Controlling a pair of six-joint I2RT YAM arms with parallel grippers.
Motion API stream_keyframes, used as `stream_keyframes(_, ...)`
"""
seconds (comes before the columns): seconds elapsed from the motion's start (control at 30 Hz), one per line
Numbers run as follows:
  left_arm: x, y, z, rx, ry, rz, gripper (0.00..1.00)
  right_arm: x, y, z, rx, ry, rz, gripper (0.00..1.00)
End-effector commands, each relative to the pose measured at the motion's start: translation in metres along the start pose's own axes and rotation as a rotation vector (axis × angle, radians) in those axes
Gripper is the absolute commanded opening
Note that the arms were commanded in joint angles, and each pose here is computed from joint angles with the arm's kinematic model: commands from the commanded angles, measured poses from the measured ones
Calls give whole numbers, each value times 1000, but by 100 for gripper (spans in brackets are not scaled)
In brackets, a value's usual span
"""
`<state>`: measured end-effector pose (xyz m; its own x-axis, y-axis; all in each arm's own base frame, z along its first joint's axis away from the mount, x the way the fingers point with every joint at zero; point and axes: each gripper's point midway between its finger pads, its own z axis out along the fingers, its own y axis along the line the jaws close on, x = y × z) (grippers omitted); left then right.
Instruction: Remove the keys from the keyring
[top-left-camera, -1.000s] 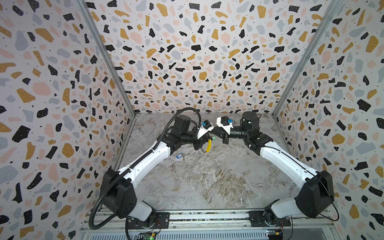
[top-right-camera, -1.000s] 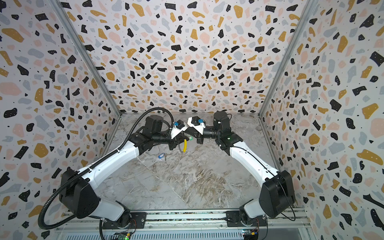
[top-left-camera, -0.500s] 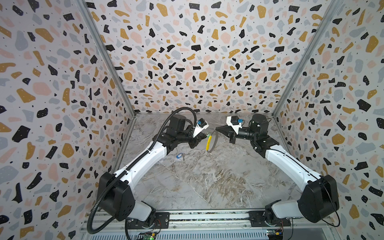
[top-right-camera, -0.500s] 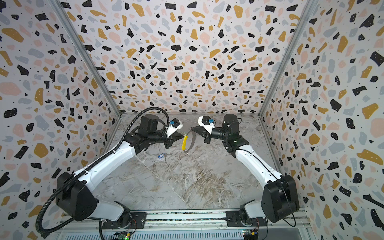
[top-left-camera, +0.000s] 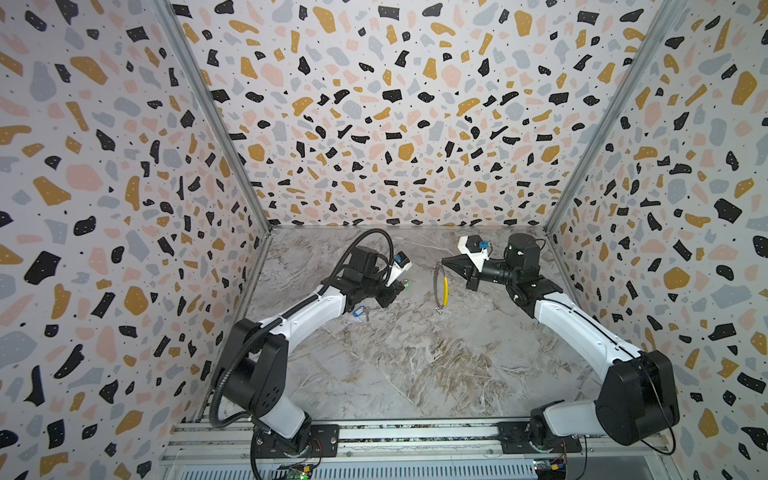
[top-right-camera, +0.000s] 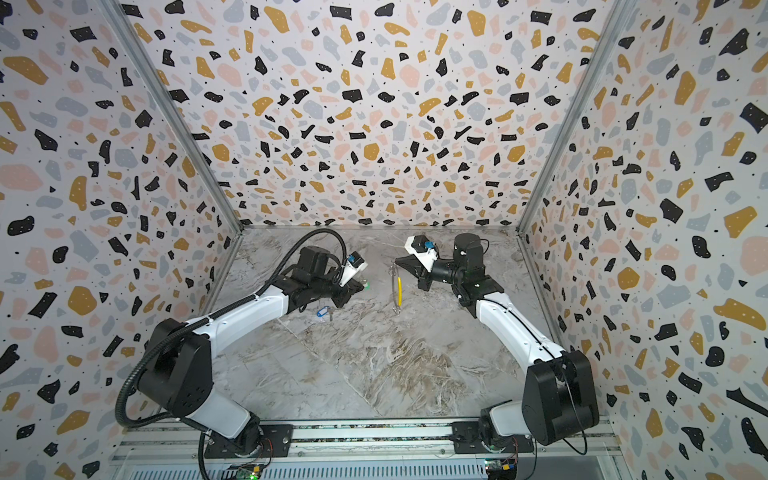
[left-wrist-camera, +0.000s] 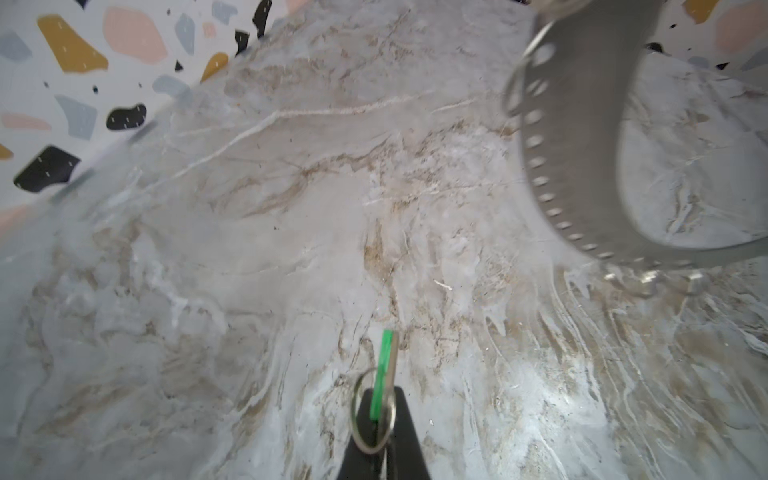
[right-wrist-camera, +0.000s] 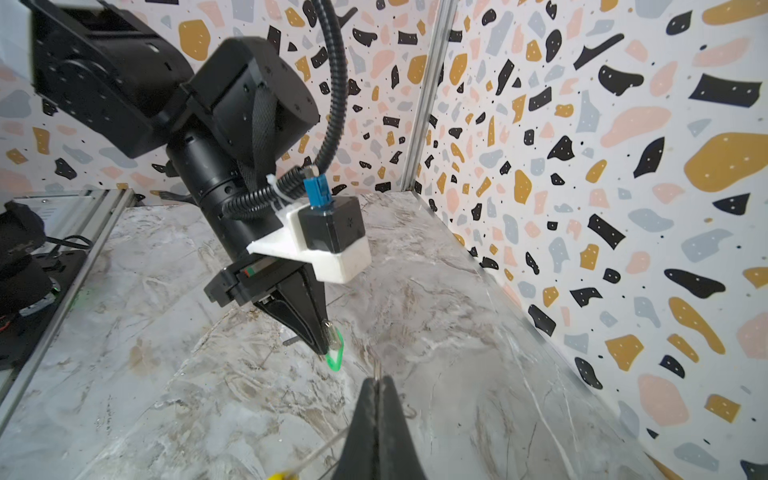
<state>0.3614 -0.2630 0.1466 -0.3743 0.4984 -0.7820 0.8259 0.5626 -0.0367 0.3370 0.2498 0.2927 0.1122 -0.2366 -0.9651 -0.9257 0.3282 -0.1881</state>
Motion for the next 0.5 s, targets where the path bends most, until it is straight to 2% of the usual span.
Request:
stream_keyframes(0.0, -3, 23, 8, -105, -65, -71, 0, 7, -2, -9, 63, 70, -21, 0)
stream_keyframes(0.17, 33, 40, 27, -201, -35, -171, 0, 28, 0, -11, 87, 124, 3, 0)
stream_keyframes(0.3, 47, 49, 39, -247, -49, -219, 0, 44, 4, -14, 101, 164, 18, 0)
stream_keyframes(0.47, 70, 55, 51, -276, 5, -274, 0, 64, 11, -18, 102, 225, 23, 0)
